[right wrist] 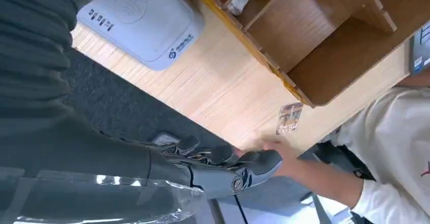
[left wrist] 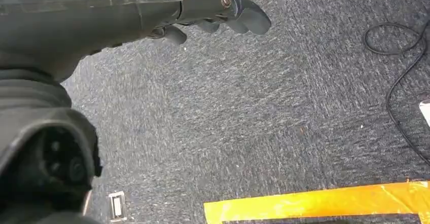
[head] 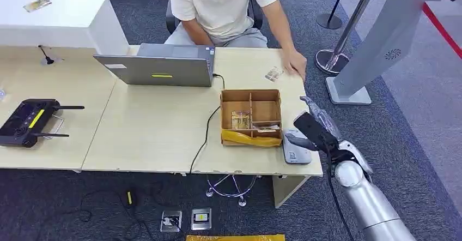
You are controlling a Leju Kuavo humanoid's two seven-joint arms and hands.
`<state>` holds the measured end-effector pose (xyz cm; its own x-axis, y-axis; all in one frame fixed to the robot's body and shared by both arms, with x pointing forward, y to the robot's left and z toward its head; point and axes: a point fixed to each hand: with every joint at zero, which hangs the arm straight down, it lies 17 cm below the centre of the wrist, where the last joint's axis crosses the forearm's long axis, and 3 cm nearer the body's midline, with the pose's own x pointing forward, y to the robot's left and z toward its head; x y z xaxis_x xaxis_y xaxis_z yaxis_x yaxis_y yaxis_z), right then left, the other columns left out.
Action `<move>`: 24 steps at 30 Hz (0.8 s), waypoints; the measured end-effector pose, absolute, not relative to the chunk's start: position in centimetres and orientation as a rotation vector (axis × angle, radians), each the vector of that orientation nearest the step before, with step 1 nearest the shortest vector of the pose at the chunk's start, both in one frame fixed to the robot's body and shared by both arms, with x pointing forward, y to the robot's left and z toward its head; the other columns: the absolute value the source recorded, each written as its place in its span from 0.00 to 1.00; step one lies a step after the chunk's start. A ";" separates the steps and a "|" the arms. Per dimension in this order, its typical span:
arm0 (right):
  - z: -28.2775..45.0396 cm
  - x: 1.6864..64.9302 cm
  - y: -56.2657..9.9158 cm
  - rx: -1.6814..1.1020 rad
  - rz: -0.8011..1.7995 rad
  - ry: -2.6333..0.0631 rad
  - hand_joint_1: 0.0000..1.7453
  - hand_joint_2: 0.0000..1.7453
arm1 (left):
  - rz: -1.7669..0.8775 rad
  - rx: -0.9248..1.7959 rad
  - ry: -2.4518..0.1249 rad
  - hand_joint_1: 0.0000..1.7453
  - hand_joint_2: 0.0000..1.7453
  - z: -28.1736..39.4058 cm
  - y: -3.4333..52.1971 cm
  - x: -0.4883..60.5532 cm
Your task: Pass the card to the sensor for recognition and then transmit it.
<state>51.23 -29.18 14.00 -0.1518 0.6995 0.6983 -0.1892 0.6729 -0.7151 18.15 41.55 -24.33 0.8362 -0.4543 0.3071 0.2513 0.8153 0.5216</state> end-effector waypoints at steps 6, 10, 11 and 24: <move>14.3 50.4 -29.4 -0.678 1.005 -1.547 0.00 1.00 | -0.401 0.486 -0.440 0.00 0.00 -24.3 41.5 18.2; 15.1 50.2 -29.0 -0.880 1.152 -1.553 0.00 1.00 | -0.406 0.488 -0.441 0.00 0.00 -24.3 41.4 18.2; 15.3 50.1 -28.7 -0.917 1.184 -1.556 0.00 1.00 | -0.406 0.488 -0.443 0.00 0.00 -24.3 41.3 18.3; 15.3 49.2 -24.9 -1.060 1.316 -1.628 0.00 1.00 | -0.400 0.483 -0.446 0.00 0.00 -24.3 40.9 18.4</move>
<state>49.23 -24.91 15.33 -0.3530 0.9334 0.0642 0.1324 0.1177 -0.9842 18.45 40.88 -24.34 0.8292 -0.4641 0.3115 0.2588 0.8127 0.5220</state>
